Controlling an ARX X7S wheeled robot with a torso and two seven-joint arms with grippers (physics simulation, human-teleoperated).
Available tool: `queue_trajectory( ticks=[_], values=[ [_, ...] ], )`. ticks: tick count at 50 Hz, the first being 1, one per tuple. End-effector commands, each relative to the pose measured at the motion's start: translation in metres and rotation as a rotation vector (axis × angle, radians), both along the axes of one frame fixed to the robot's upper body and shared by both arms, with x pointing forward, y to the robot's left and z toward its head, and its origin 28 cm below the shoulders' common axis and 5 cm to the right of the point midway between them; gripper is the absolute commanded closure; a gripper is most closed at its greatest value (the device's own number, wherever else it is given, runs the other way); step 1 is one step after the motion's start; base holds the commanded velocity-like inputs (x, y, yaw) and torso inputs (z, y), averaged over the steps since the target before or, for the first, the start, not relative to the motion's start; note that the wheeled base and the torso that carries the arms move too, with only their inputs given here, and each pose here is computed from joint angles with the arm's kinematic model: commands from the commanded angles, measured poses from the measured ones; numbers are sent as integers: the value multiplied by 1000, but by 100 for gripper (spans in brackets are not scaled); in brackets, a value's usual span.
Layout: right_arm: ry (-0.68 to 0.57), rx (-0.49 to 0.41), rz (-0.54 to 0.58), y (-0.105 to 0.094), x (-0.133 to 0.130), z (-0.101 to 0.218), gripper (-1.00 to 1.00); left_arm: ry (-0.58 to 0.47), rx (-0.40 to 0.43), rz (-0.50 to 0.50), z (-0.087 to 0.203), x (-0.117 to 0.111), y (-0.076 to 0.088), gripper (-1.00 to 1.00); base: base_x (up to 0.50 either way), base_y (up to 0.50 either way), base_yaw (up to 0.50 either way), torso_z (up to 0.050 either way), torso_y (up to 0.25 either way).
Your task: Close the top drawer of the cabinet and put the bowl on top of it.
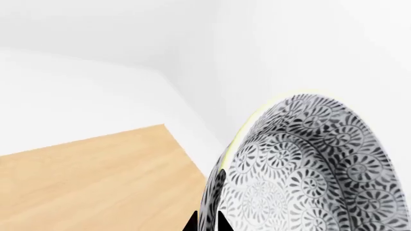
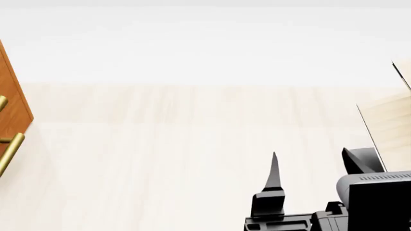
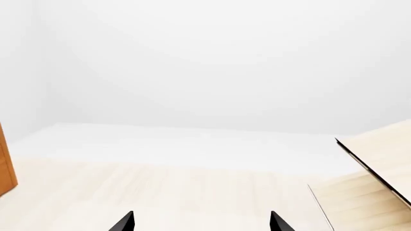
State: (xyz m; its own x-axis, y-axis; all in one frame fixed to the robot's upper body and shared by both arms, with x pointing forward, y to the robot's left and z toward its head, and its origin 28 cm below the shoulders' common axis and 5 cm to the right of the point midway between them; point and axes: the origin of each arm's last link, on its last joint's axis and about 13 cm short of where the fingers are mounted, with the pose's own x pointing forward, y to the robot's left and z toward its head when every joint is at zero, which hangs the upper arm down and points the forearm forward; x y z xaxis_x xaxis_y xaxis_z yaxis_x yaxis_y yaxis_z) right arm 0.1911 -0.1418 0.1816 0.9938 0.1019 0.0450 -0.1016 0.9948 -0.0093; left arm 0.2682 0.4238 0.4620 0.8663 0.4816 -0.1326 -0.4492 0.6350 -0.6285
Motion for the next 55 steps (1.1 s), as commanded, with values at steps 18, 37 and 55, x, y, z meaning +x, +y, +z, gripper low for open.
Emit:
queue_trajectory(
  ticks=[18, 37, 55],
  values=[
    [6, -6, -9, -3, -4, -2, -100, 69, -102, -5, -28, 13, 11, 100, 0, 0, 0, 0, 1],
    [11, -9, -5, -3, -2, -7, -100, 67, -91, 50, -47, 22, 15, 100, 0, 0, 0, 0, 0],
    [17, -10, -1, -1, -2, -9, -100, 69, -116, 77, -66, 25, 24, 100, 0, 0, 0, 0, 1]
  ],
)
